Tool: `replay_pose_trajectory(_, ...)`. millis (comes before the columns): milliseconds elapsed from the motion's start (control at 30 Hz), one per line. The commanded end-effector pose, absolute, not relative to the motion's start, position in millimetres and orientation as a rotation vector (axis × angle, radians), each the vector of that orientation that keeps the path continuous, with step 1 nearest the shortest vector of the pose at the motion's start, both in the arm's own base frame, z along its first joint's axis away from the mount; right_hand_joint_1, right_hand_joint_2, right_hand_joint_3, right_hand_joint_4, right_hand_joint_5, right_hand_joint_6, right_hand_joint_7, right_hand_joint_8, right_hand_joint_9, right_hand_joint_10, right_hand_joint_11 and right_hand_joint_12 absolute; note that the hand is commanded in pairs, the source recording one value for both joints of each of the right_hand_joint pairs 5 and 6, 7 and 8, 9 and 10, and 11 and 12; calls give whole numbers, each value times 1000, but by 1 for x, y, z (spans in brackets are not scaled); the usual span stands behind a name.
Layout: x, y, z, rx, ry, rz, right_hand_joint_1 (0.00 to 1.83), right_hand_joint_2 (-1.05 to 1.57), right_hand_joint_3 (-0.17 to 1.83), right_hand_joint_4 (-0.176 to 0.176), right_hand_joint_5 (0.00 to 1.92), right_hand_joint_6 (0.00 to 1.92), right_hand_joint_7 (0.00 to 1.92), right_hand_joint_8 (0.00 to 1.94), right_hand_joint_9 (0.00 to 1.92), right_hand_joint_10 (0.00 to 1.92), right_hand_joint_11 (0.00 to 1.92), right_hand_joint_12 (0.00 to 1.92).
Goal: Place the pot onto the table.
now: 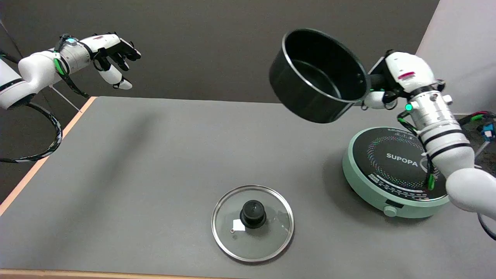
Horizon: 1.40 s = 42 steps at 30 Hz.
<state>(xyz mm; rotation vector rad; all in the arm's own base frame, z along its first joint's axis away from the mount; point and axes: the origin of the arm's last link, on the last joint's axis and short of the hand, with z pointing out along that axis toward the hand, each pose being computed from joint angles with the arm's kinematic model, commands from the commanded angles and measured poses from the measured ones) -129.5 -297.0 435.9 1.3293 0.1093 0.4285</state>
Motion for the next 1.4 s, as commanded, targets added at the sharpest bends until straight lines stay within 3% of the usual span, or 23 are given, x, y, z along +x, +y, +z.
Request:
replay_pose_trajectory(33, -127, -335, 376, 1578, -51, 454, 1191, 997, 735, -79, 1823, 1823, 1823, 1823, 1823, 1823, 1823, 1823)
replay_pose_trajectory(367, -116, -378, 322, 1752, -68, 448, 1197, 970, 734, -78, 1824, 1824, 1824, 1824, 1824, 1824, 1824, 1824)
replay_pose_trajectory(667, -131, -415, 288, 1810, -143, 426, 1197, 957, 737, -77, 1825, 1825, 1825, 1825, 1825, 1825, 1825, 1825)
replay_pose_trajectory(1400, -227, -487, 314, 1651, -273, 66, 1166, 1040, 661, -65, 1866, 1866, 1866, 1866, 1866, 1866, 1866, 1866)
